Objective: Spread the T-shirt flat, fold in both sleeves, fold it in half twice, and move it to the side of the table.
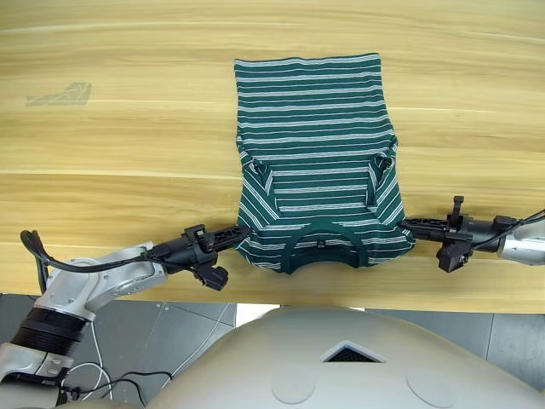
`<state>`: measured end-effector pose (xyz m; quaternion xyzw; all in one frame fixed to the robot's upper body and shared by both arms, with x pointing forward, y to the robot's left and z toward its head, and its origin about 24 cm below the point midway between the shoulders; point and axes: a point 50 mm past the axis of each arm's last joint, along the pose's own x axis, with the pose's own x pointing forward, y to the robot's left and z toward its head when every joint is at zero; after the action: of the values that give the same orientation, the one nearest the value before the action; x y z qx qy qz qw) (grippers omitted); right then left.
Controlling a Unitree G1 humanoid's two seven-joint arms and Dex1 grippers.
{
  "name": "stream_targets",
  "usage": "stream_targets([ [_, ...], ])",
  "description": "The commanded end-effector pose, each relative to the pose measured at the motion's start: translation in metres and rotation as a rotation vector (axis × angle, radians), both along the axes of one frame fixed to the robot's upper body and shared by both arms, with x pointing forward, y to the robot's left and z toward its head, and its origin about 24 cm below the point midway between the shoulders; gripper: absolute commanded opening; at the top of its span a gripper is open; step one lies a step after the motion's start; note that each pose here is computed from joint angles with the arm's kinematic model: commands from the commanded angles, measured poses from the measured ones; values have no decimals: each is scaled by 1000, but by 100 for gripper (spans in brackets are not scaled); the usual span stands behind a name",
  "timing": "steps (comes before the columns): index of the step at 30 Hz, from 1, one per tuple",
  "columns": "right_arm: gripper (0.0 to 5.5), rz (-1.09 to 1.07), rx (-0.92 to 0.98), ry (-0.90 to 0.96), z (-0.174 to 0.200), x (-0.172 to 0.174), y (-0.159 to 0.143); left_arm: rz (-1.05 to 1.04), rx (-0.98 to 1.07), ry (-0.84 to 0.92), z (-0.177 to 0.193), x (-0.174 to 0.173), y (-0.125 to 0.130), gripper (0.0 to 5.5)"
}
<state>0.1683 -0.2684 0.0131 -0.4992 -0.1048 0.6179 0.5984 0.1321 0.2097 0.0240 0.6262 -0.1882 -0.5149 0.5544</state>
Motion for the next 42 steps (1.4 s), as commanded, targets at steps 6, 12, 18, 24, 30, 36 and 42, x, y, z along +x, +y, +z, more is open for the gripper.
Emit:
stream_targets([
  [6,0,-149,80,125,-6,-4,11,117,120,217,-24,-20,19,1],
  [12,0,-383,162,405,7,6,17,351,144,332,5,2,46,0],
  [18,0,-429,217,725,41,6,29,442,222,457,26,-1,59,0],
  [24,0,-439,253,870,56,-5,32,429,137,515,48,1,42,0],
  [30,0,-384,266,889,64,-16,45,383,-60,678,86,-14,14,0],
  [36,0,-371,263,905,63,-22,47,475,-113,728,91,-14,31,0],
  [42,0,-369,289,940,74,-29,43,478,-128,762,94,-20,35,0],
])
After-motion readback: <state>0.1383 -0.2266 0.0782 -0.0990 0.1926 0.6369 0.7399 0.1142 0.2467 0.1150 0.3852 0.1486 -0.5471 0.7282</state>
